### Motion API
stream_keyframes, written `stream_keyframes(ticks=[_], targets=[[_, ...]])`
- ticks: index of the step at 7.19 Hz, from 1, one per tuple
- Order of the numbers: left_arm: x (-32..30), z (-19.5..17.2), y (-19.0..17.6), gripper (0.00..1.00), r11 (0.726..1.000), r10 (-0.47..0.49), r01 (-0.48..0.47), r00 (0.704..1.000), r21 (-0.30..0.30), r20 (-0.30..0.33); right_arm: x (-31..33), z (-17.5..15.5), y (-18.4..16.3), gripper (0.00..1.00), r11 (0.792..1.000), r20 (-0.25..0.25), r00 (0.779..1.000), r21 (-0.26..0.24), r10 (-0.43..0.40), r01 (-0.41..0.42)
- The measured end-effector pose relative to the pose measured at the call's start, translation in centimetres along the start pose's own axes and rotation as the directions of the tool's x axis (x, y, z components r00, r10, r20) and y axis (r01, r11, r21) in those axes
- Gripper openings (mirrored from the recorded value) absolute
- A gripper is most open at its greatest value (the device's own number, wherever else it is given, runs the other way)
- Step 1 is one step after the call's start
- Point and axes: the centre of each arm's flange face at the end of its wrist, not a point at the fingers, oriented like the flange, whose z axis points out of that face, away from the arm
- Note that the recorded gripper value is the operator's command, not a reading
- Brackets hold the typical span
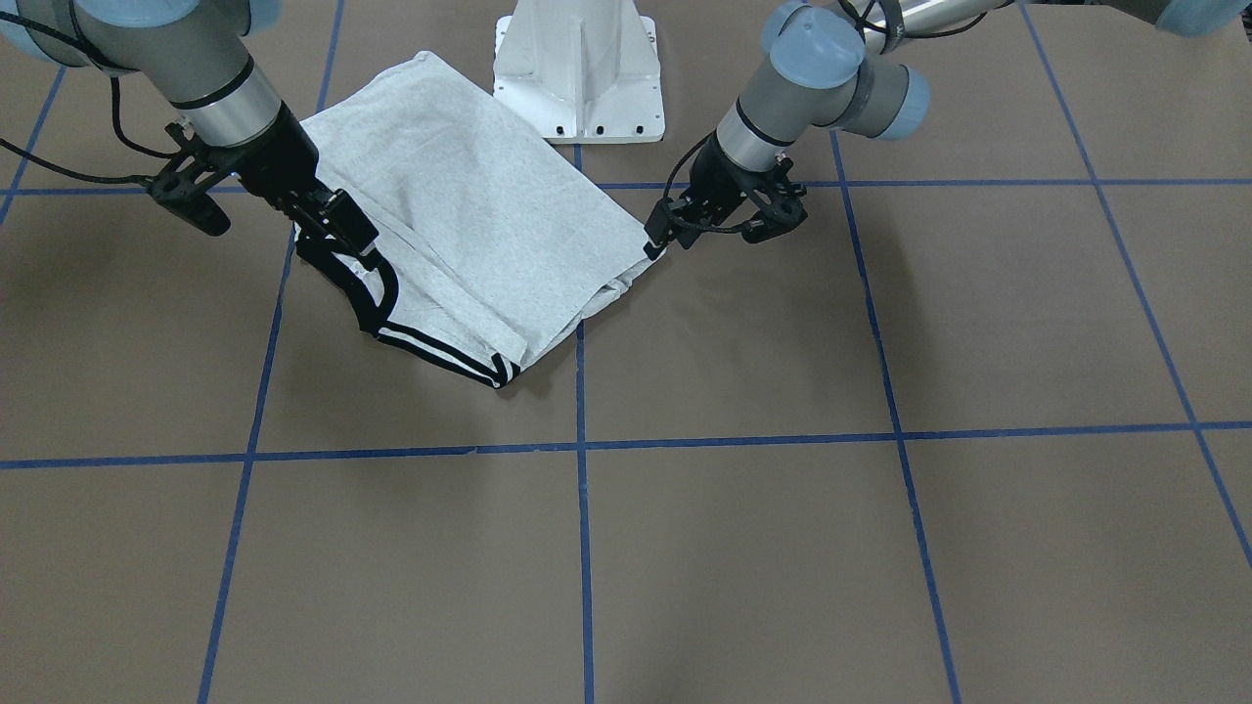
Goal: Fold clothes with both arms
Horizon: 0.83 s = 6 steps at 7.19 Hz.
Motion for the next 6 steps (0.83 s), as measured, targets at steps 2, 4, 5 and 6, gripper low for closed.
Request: stream_keyframes(ticks=[2,4,5,6], targets=[[-1.0,1.7,1.9,0.60,1.000,-0.010,0.010,0.999,-0.015,0.052,-0.8,0.2,-0.7,1.00,1.000,0.004,1.000,0.012,-0.004,0.004],[-1.6,2.5,2.7,0.57,1.000,-0.014,0.016,0.997,-0.023,0.072,-0.9,0.2,-0.7,1.00,1.000,0.006,1.000,0.013,-0.002,0.002],[-1.7,2.7,2.8,0.55,1.000,-0.015,0.017,0.997,-0.023,0.077,-0.9,0.2,-0.7,1.00,1.000,0.006,1.000,0.012,0.000,0.000],[-1.9,3.1,2.7,0.54,1.000,-0.015,0.017,0.997,-0.017,0.082,-0.9,0.2,-0.7,1.00,1.000,0.005,1.000,0.011,0.002,-0.002]])
